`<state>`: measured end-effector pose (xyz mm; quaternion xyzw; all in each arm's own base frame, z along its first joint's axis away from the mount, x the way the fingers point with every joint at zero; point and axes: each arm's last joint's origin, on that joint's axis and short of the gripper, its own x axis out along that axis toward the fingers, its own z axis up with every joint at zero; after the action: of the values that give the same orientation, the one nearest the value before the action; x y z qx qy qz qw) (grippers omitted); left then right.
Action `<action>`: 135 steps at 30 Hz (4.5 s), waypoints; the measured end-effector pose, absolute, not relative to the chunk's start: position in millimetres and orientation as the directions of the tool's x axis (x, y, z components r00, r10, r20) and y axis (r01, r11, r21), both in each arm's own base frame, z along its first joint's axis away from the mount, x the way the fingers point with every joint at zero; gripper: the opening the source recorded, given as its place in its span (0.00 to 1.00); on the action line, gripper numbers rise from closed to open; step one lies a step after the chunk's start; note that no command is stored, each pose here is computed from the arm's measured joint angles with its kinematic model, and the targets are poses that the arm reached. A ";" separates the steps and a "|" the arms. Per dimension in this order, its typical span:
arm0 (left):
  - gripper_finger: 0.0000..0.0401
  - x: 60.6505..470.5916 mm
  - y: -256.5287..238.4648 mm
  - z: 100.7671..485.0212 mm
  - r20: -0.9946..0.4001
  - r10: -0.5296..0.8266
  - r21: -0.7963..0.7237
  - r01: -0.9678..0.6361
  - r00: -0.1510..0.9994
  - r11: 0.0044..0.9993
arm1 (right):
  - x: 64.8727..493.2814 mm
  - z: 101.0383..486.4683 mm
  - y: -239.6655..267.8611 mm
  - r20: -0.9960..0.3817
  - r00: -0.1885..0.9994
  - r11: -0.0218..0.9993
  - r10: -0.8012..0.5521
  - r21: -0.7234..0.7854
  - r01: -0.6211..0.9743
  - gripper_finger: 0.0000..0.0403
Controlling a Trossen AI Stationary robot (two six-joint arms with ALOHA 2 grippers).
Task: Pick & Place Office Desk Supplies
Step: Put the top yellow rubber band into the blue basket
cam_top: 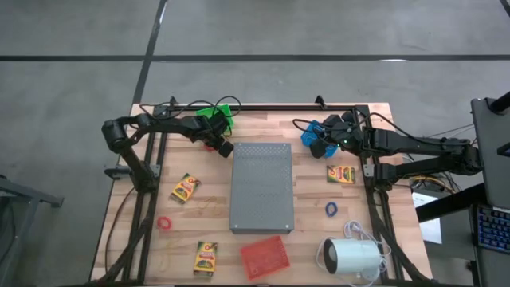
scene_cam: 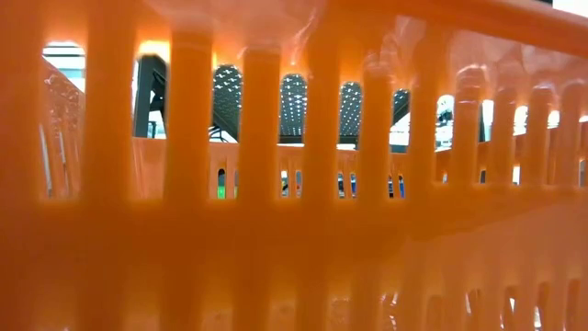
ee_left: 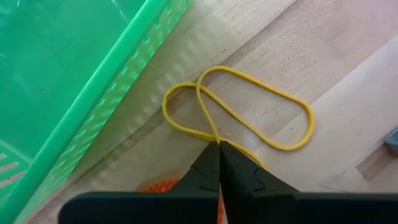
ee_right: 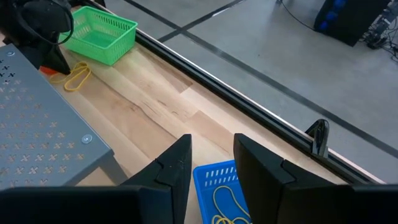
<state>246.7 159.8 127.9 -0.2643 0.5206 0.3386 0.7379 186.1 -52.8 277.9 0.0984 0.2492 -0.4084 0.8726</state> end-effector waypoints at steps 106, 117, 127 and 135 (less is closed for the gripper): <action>0.00 231.4 135.2 324.6 -0.015 0.254 0.221 -0.245 0.967 0.944 | 292.3 273.4 -60.0 -0.044 0.962 0.883 -0.269 -0.410 0.228 0.17; 0.00 231.5 135.1 324.3 -0.018 0.254 0.220 -0.244 0.967 0.945 | 321.2 250.1 -65.7 0.052 0.961 0.853 -0.270 -0.450 0.264 0.17; 0.00 248.8 136.1 306.7 -0.076 0.221 0.216 -0.200 0.972 0.956 | 349.9 253.8 -71.4 0.064 0.960 0.858 -0.273 -0.435 0.273 0.17; 0.00 254.2 139.1 308.4 -0.034 0.221 0.245 -0.206 0.975 0.947 | 351.7 262.1 -77.6 0.029 0.918 0.823 -0.396 -0.431 0.369 0.17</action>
<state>254.2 139.1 308.4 0.1209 0.0307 0.1084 0.9862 351.7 -77.6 262.1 -0.2195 0.0308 -0.2003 0.9543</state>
